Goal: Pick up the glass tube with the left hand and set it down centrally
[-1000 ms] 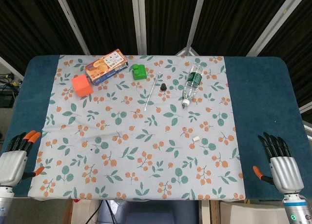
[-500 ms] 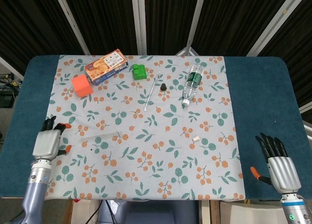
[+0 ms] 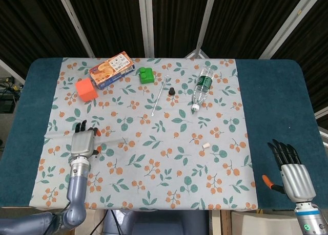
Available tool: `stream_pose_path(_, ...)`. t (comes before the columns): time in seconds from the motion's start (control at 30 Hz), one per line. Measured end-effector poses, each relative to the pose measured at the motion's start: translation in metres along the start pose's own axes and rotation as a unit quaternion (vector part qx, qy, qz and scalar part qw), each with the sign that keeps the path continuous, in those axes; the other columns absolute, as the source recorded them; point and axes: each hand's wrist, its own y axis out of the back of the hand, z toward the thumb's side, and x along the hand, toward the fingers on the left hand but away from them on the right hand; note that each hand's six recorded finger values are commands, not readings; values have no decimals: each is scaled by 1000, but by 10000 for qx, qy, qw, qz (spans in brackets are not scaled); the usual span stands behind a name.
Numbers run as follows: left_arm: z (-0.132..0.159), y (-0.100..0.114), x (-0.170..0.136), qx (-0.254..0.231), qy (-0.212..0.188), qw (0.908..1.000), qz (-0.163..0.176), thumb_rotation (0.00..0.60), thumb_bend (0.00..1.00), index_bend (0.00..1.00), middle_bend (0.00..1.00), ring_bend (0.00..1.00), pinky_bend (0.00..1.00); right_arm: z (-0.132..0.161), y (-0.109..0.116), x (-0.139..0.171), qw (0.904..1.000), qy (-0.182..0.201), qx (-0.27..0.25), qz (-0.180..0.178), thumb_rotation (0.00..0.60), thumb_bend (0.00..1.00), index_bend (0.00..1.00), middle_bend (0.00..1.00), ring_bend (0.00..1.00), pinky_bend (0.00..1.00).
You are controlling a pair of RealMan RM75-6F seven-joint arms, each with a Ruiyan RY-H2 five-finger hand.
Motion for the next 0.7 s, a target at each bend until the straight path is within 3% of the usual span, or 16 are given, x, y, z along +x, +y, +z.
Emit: stream_pose_path(0.7,20,-22,1,106,78,9999,-107,600,441,472,444,58,0,2,0,0,10000,29,-57,6,600,299,0,0,0,0)
